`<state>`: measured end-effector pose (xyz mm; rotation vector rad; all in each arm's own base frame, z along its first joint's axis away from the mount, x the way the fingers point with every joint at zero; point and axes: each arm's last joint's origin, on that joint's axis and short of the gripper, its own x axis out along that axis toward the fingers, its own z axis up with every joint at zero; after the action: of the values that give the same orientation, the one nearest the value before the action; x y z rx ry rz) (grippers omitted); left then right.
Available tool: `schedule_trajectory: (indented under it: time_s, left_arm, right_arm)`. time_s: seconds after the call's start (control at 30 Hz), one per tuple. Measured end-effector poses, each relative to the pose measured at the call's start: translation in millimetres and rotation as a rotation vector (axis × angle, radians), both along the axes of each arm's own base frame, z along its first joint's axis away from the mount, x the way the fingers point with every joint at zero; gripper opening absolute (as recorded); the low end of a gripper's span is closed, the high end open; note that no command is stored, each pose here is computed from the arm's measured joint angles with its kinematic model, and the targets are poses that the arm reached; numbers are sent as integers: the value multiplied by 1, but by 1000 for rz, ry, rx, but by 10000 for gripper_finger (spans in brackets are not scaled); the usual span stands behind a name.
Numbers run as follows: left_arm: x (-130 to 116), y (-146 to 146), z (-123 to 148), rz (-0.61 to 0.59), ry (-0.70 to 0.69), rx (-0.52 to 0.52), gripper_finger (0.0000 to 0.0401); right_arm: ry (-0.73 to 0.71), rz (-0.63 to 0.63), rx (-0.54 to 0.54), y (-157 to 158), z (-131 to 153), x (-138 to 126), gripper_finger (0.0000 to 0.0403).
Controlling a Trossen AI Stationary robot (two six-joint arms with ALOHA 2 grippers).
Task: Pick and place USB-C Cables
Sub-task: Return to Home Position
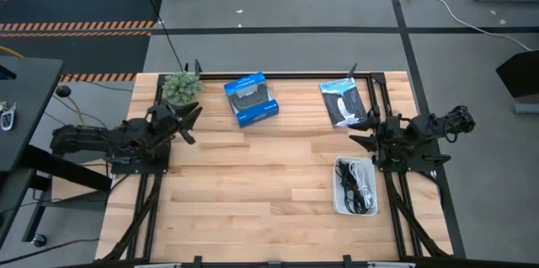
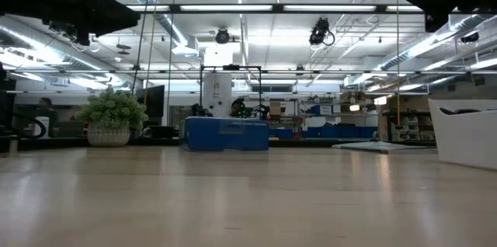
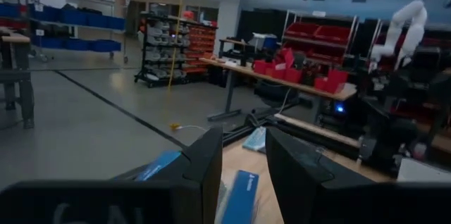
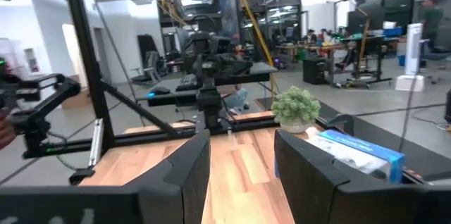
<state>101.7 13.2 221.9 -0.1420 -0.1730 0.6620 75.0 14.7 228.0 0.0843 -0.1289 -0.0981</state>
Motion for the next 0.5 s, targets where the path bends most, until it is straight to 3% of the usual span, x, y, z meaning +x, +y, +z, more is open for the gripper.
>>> schedule_trajectory:
  time_s: [0.33, 0.5]
  left_arm:
    - [-25, 1, 11, -29, -24, -15, 117]
    - [-26, -2, 4, -132, 69, 47, 117]
  right_arm:
    - [7, 31, -10, 1, 0, 0, 165]
    - [6, 39, -5, 1, 0, 0, 165]
